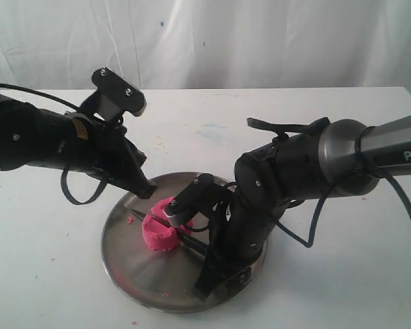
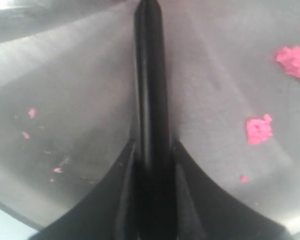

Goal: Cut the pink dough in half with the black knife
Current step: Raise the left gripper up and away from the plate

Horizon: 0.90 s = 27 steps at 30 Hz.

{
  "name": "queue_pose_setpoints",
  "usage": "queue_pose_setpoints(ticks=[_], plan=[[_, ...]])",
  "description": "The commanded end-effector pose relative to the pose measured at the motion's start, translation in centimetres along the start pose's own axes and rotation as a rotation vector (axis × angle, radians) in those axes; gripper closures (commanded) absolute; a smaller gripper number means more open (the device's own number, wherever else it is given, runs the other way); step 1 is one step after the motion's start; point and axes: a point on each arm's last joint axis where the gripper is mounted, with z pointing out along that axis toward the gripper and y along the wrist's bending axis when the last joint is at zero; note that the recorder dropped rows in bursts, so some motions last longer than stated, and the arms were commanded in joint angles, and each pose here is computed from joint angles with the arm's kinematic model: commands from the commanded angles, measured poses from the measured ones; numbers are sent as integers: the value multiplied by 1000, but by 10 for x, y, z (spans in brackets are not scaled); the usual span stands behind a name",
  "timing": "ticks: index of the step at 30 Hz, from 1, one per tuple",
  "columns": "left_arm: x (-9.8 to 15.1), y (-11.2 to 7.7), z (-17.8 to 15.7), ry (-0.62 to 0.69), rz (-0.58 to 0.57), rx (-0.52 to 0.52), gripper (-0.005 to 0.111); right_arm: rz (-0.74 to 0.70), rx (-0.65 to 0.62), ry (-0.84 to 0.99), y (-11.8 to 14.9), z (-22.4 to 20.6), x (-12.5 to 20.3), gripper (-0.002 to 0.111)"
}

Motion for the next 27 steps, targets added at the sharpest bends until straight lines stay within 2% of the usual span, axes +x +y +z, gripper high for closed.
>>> queue_pose_setpoints(ticks=[1,8,15,27], plan=[[-6,21,-26,-58,-62,-61,107,-33,-33,36,14,4,1,108],[-5,50,-48,-100,-157,-147,107,-52,-29,34,17,4,0,108],[-9,52,-60,-135,-172,-163,107,-52,-24,21,16,4,-1,108],[-9,52,-61,-136,-172,-163,107,-94,11,30,13,4,-1,108]])
